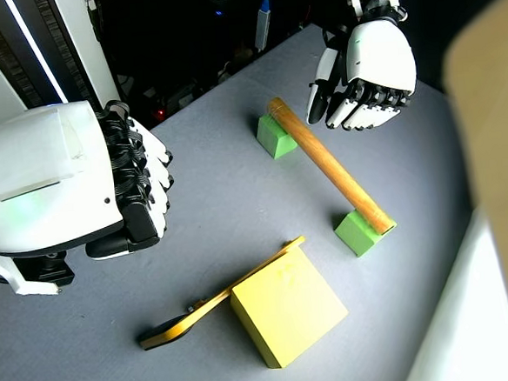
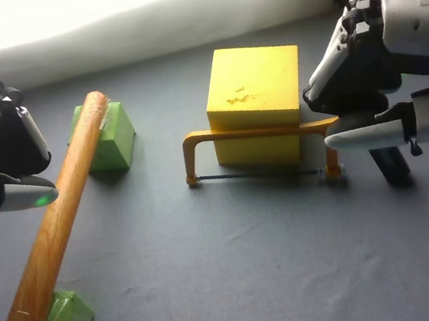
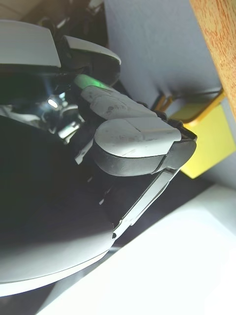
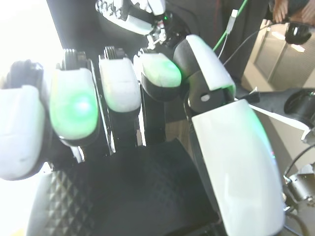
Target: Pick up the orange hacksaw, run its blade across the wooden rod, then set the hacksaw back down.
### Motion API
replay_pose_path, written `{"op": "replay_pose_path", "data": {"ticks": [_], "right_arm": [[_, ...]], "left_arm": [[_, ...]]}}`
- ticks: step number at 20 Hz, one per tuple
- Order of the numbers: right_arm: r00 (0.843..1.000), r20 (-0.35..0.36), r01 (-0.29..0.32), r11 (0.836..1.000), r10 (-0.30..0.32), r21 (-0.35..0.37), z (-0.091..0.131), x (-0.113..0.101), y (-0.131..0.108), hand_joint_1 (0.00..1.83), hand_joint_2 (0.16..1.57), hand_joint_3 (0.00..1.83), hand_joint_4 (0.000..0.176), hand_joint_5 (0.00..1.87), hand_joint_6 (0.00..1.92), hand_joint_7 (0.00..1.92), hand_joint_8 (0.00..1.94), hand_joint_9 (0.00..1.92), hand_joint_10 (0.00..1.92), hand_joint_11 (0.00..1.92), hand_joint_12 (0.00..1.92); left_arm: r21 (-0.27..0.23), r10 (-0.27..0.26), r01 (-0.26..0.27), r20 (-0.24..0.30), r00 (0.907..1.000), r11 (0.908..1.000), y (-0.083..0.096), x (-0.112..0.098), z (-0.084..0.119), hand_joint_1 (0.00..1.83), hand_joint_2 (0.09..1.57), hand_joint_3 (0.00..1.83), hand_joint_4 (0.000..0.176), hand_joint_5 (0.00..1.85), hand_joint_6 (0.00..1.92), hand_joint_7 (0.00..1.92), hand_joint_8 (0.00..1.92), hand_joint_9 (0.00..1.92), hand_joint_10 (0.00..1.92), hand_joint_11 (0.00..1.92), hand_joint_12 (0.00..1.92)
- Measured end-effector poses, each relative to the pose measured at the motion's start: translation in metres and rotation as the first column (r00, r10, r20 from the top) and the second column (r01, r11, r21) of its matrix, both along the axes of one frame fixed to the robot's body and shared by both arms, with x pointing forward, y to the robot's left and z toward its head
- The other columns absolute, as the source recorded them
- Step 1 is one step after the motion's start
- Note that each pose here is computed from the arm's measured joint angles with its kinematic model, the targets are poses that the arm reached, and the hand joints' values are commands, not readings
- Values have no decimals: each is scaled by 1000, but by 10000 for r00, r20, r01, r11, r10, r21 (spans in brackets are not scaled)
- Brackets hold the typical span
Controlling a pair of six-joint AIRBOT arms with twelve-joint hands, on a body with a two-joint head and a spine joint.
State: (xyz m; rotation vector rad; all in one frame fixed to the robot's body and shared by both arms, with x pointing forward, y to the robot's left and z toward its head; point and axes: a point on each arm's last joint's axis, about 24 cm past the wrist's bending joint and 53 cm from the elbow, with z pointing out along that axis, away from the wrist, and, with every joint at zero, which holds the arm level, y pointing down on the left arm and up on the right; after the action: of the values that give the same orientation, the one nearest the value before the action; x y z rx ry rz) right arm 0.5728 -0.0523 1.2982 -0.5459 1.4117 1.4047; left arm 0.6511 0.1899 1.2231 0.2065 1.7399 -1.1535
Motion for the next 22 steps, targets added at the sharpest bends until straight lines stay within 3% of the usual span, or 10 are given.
{"op": "replay_pose_path", "data": {"ticks": [2,6,8,11,13,14,16,18,20,22], "right_arm": [[10000,1,10,10000,-10,-28,0,0,-1,147,1074,13,0,138,11,136,7,131,17,0,574],[9997,191,-171,9998,169,109,6,-6,4,150,1067,1,0,129,3,127,2,113,4,0,476],[9998,-153,-149,9997,151,170,5,-4,4,140,1073,2,0,132,2,138,5,124,6,0,499],[9969,-779,56,9999,-47,110,-1,3,2,151,1078,1,0,145,4,156,4,152,8,0,625],[9928,-1116,438,9990,-427,74,-1,11,0,143,1091,4,0,129,2,145,2,149,4,0,600],[9810,-1775,891,9945,-781,549,4,20,-6,141,1093,4,0,125,2,143,1,147,3,0,591],[9739,-2061,1107,9918,-954,640,4,27,-15,141,1093,4,0,125,2,143,1,147,3,0,591],[9411,-3180,1463,9864,-1152,754,-8,38,-24,389,1035,0,0,114,1,143,1,178,8,0,687],[9095,-3935,1741,9823,-1336,688,-21,44,-25,569,1029,0,0,109,1,140,1,175,1,0,677],[8866,-4366,2028,9767,-1524,708,-25,49,-27,631,1039,2,0,96,0,123,0,157,0,0,681]], "left_arm": [[109,39,-39,53,10000,9999,3,1,-1,24,1230,7,0,117,3,99,1,101,9,0,407],[69,80,-80,73,9999,9999,5,3,1,20,1233,2,0,109,0,78,0,90,0,0,300],[119,201,-202,55,9998,9997,8,6,0,21,1220,0,0,100,2,95,3,112,6,0,453],[111,174,-176,145,9997,9998,7,6,3,53,1215,0,0,95,2,84,2,112,3,0,446],[72,90,-93,455,9989,9999,8,7,12,35,1212,0,0,94,1,84,1,118,4,0,458],[75,-111,106,714,9974,9999,11,5,18,34,1212,0,0,95,1,84,1,119,3,0,462],[201,-180,165,742,9971,9997,11,4,16,34,1212,0,0,95,1,84,1,119,3,0,462],[549,-591,545,853,9946,9970,7,-4,12,67,1209,0,0,105,5,81,2,116,3,0,388],[548,-933,883,985,9907,9946,3,-11,14,58,1211,1,0,129,8,95,3,121,2,0,358],[671,-1075,1009,1033,9888,9926,4,-14,13,66,1209,0,0,129,5,88,2,117,1,0,373]]}}
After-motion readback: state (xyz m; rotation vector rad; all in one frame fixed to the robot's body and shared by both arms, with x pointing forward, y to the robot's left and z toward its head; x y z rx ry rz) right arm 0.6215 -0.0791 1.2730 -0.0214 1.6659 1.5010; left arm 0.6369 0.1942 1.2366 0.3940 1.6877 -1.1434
